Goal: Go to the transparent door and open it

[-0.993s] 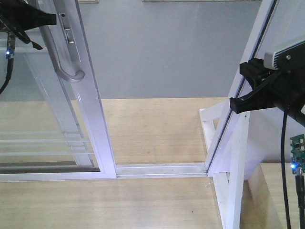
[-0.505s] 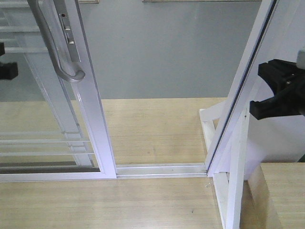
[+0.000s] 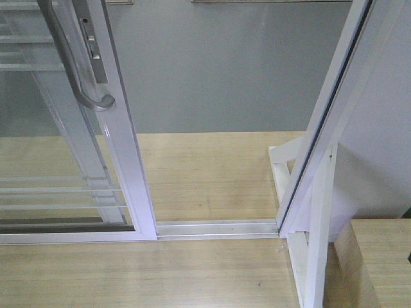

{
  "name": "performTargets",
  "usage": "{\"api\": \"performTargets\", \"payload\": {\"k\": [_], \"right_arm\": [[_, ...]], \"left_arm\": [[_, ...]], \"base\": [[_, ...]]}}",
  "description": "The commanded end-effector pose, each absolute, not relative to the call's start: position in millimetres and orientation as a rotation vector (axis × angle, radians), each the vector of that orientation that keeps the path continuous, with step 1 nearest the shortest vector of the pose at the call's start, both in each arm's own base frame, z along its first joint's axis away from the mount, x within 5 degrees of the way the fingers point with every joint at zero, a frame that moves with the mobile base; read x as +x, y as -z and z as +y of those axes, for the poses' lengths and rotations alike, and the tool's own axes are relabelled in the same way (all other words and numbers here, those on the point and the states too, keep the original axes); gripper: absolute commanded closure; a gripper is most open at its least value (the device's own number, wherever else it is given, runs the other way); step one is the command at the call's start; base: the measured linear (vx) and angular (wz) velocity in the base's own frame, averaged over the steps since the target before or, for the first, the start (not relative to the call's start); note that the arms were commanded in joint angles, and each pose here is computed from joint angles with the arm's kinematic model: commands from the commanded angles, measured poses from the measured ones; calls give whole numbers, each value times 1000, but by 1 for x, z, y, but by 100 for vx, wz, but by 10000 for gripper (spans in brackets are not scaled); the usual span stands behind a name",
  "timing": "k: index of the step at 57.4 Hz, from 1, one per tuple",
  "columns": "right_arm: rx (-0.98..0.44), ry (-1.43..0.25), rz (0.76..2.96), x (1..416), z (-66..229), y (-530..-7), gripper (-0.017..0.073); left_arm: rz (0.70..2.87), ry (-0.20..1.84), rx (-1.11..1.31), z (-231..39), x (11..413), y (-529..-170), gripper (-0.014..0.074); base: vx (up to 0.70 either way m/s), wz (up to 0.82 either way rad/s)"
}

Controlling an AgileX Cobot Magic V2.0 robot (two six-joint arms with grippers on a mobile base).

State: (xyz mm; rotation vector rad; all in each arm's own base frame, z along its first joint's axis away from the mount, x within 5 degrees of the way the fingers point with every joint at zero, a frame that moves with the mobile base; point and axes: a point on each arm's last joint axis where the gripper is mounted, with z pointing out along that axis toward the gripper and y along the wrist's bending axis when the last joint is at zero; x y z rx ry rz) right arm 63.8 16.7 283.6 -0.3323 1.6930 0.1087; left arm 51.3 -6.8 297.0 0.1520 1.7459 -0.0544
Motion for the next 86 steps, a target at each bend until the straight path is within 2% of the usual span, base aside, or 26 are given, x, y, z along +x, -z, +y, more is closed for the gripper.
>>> {"api": "performTargets", "payload": {"k": [1, 62, 66, 79, 86], "right_arm": [[-321, -104, 1575, 58, 15, -293, 564], [-320, -104, 1580, 55, 14, -290, 564], [-320, -104, 1580, 55, 14, -290, 564], [-319, -106, 1581, 55, 14, -290, 564], [-319, -107, 1582, 55, 14, -290, 564]], "left_arm": [[1666, 92, 128, -7, 45, -302, 597], [1676, 86, 135, -7, 41, -290, 597], [1674, 94, 130, -7, 40, -275, 597], [1682, 93, 111, -7, 54, -192, 597], [1692, 77, 124, -7, 55, -184, 597]], "base": [[0, 0], [0, 0], [0, 0], [0, 0], [0, 0]]}}
